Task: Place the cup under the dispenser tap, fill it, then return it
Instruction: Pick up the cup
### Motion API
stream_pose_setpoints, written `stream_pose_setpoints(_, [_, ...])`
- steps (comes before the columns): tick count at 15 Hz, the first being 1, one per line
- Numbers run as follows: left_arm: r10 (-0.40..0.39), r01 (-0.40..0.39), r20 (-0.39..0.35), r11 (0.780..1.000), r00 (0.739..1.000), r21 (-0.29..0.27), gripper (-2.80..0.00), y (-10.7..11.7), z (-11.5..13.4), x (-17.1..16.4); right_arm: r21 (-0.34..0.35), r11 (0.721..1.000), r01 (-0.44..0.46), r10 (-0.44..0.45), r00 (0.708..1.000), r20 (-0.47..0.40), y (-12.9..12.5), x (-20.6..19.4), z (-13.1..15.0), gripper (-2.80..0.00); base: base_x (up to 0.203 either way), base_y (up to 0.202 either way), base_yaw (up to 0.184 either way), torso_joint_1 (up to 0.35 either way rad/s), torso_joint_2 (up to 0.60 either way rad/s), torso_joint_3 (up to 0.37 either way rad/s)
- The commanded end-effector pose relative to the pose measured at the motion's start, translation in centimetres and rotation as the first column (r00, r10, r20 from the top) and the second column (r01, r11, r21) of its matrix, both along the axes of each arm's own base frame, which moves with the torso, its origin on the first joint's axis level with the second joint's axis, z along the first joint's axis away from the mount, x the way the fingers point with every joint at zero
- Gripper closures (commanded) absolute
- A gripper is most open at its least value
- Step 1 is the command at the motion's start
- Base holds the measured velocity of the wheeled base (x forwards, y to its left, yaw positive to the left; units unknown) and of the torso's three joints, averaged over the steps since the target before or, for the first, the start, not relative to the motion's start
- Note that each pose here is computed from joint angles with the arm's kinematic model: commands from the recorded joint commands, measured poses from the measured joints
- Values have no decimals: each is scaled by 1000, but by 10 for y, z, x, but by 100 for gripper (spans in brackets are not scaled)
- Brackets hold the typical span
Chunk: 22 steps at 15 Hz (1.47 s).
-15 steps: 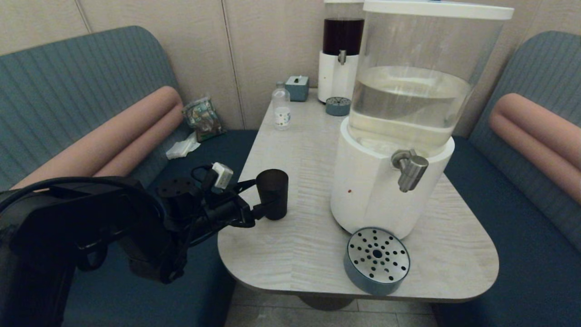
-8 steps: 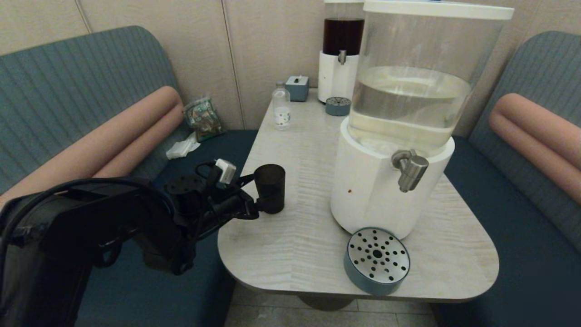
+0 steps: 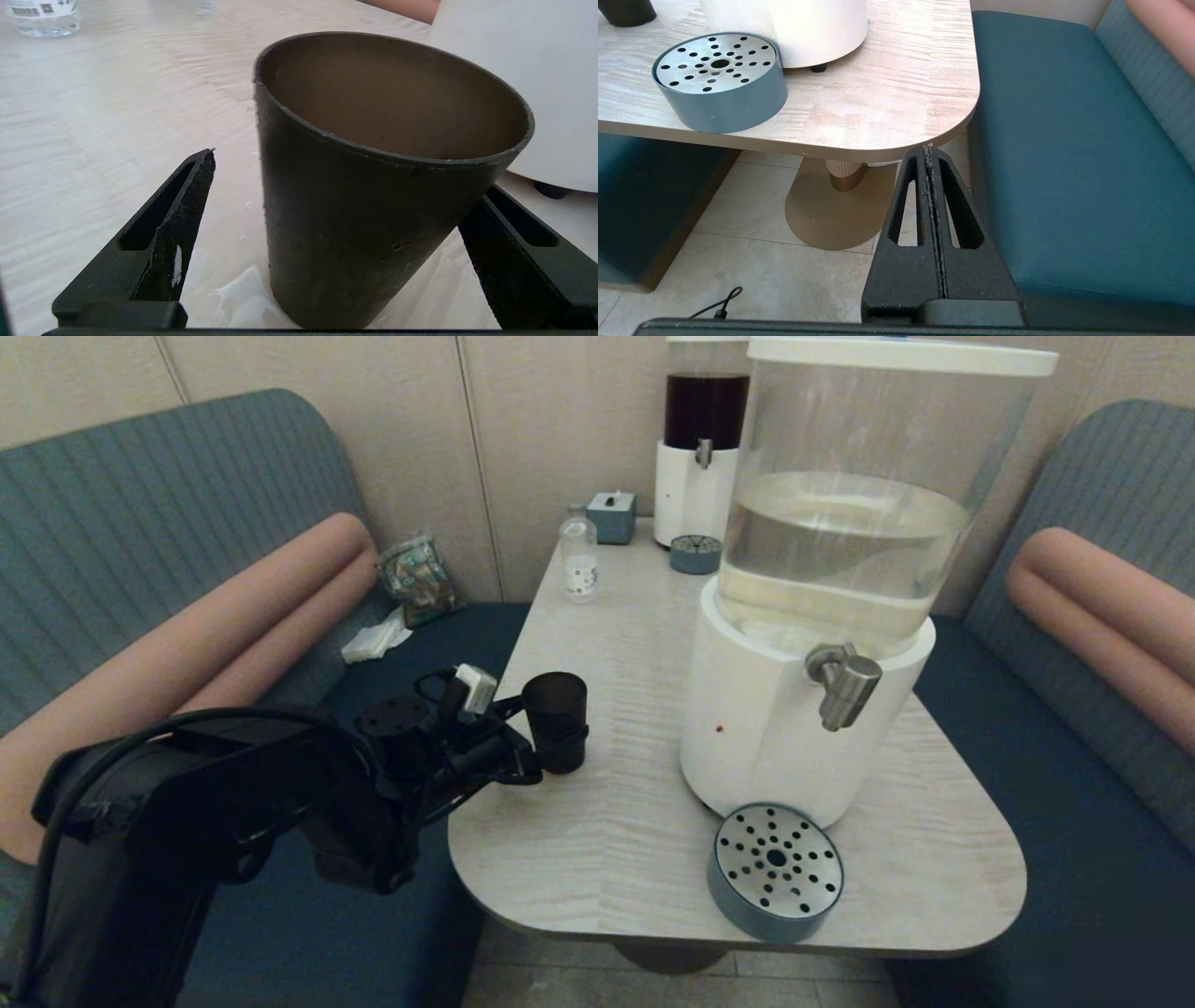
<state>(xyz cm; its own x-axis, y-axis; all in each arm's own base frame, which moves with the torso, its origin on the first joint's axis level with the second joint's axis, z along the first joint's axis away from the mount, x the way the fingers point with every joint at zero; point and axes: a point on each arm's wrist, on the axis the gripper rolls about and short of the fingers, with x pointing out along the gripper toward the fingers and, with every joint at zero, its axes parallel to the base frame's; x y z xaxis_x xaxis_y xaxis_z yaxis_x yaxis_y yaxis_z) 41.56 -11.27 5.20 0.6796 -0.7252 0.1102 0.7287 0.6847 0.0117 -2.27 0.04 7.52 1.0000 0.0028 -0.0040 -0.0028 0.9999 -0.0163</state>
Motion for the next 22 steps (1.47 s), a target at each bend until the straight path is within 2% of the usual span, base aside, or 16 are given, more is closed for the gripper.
stream_pose_setpoints(1, [-7, 7, 10, 1000, 1000, -3, -280, -2, 0, 1, 0, 1000, 0, 0, 1000, -2, 0, 0, 0, 0, 0, 0, 0, 0, 0, 0])
stream_pose_setpoints(16, [-34, 35, 34, 999, 999, -30, -280, -15, 2, 9, 0, 1000, -1, 1, 1000, -2, 0, 0, 0, 0, 0, 0, 0, 0, 0, 0])
stream_pose_setpoints(17, [-34, 35, 35, 999, 999, -30, -67, -15, 2, 9, 0, 1000, 0, 0, 1000, -2, 0, 0, 0, 0, 0, 0, 0, 0, 0, 0])
stream_pose_setpoints(18, [-34, 35, 35, 999, 999, -30, 0, -15, 2, 9, 0, 1000, 0, 0, 1000, -1, 0, 0, 0, 0, 0, 0, 0, 0, 0, 0])
stream_pose_setpoints(22, [-36, 37, 36, 999, 999, -31, 0, -15, 3, 9, 0, 1000, -2, 2, 1000, -2, 0, 0, 0, 0, 0, 0, 0, 0, 0, 0])
